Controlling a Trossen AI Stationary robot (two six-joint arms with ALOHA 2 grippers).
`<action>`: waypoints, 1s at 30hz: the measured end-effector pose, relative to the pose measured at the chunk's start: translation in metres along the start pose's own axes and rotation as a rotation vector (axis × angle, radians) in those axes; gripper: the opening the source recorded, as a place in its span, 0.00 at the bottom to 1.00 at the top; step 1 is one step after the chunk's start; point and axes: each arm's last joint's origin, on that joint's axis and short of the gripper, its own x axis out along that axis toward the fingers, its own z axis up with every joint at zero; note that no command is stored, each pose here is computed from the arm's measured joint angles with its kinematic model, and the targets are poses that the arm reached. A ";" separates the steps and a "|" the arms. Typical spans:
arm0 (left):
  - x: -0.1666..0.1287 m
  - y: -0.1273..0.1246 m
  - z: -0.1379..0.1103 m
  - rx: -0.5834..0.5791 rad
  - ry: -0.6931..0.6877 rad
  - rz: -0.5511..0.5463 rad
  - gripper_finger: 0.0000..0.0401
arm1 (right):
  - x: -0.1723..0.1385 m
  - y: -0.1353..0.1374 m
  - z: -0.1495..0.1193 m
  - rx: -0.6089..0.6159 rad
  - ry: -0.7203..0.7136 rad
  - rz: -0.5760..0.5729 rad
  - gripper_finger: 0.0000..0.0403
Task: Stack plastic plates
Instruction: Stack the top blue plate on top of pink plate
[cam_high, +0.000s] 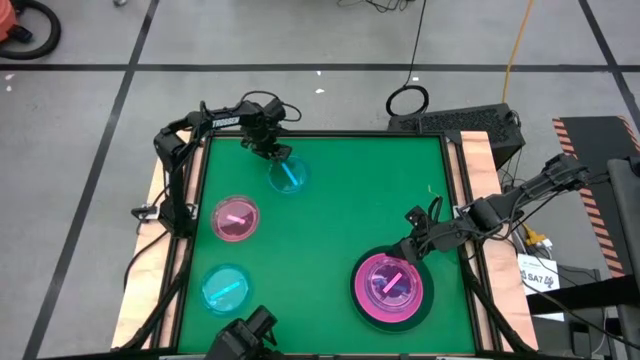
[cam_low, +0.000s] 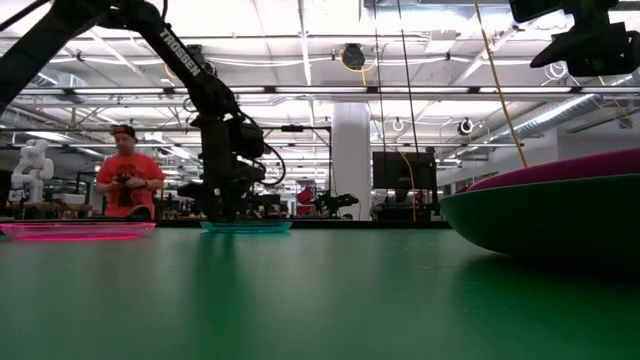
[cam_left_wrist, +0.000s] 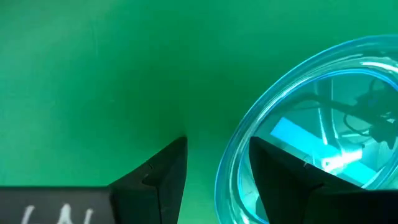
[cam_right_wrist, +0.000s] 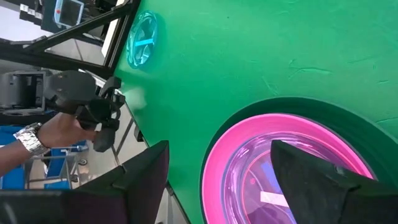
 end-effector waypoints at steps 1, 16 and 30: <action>0.001 0.000 0.000 0.001 0.001 0.001 0.45 | 0.000 0.000 0.000 0.000 0.000 0.000 0.67; 0.004 -0.002 0.000 0.031 0.015 -0.018 0.10 | 0.000 -0.001 0.000 -0.010 0.002 -0.010 0.67; -0.006 -0.042 -0.002 0.118 0.056 -0.158 0.01 | 0.000 0.000 0.000 -0.028 0.002 -0.003 0.67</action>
